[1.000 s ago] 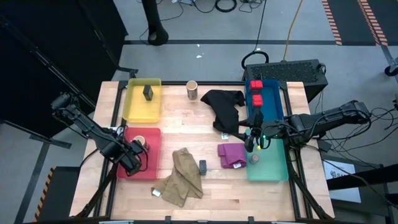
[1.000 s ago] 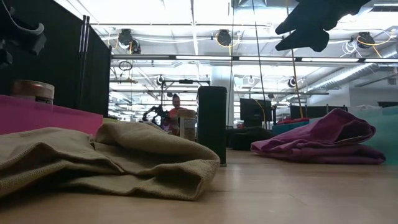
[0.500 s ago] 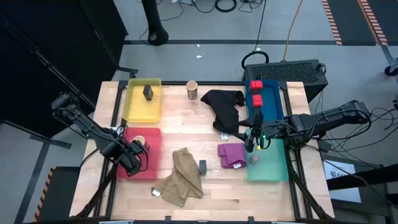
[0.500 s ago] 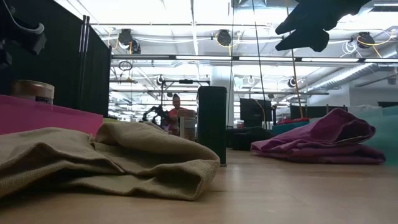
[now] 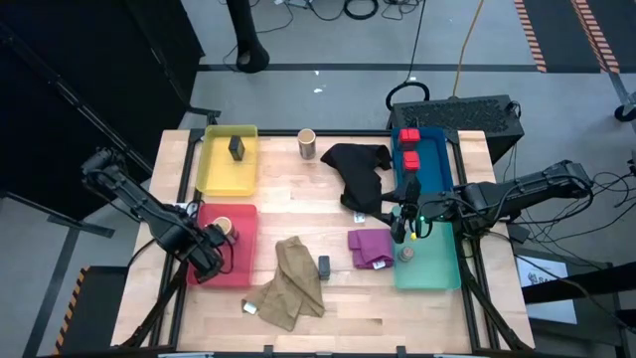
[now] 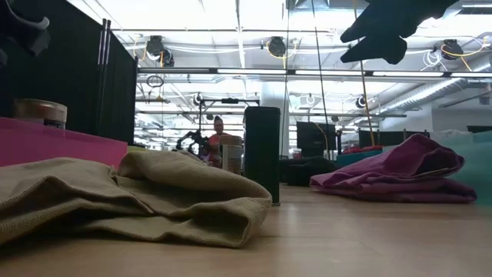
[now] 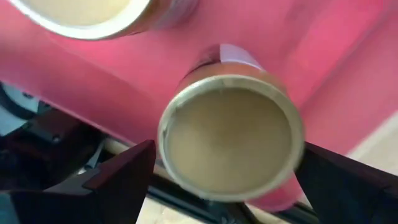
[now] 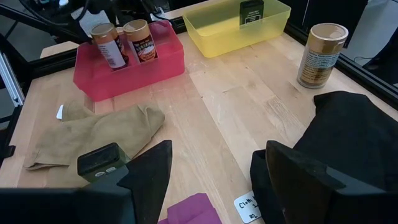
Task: Sort spices by type
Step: Put the left gold seasoning bottle into the red bin, then put the black seasoning can into the yellow bin
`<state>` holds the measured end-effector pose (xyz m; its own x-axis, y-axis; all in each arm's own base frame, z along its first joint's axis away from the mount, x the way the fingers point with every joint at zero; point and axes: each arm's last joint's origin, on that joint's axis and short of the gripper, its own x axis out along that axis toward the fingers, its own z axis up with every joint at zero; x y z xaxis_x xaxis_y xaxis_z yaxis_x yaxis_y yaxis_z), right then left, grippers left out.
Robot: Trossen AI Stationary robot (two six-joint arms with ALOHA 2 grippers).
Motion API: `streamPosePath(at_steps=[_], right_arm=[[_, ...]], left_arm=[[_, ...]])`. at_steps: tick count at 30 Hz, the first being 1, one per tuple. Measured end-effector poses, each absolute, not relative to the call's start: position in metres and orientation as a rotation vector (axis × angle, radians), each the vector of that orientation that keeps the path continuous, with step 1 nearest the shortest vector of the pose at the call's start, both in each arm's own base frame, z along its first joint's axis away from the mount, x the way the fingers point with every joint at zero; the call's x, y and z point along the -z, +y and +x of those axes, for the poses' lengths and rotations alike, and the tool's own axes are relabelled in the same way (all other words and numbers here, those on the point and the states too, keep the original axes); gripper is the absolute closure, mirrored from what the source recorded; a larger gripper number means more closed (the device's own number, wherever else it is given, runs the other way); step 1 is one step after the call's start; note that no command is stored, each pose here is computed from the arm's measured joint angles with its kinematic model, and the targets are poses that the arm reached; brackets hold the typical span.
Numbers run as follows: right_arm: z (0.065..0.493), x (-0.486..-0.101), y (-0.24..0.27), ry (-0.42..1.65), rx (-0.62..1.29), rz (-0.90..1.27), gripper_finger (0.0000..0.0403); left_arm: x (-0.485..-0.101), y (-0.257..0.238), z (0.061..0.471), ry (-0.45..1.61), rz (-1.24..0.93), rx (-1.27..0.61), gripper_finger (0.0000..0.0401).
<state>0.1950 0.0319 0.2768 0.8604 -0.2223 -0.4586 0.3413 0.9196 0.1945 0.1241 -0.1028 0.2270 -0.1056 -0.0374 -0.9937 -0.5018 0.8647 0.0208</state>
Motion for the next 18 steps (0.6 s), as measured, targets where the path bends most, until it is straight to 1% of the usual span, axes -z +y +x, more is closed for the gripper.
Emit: streamPosePath(at_steps=[4, 9, 14, 18], right_arm=[[0.195, -0.277, 0.032, 0.445, 0.300, 0.276, 0.0161], [0.195, -0.277, 0.032, 0.445, 0.300, 0.276, 0.0161], [0.195, -0.277, 0.032, 0.442, 0.303, 0.275, 0.0161], [0.196, -0.278, 0.032, 0.425, 0.300, 0.282, 0.0161]], left_arm=[[-0.241, -0.103, 0.125, 1.648, -0.419, -0.407, 0.0030], [-0.260, -0.107, 0.130, 1.592, -0.446, -0.369, 0.0030], [-0.289, -0.111, 0.140, 1.429, -0.432, -0.274, 0.0030], [-0.314, -0.117, 0.155, 1.182, -0.362, -0.146, 0.0030]])
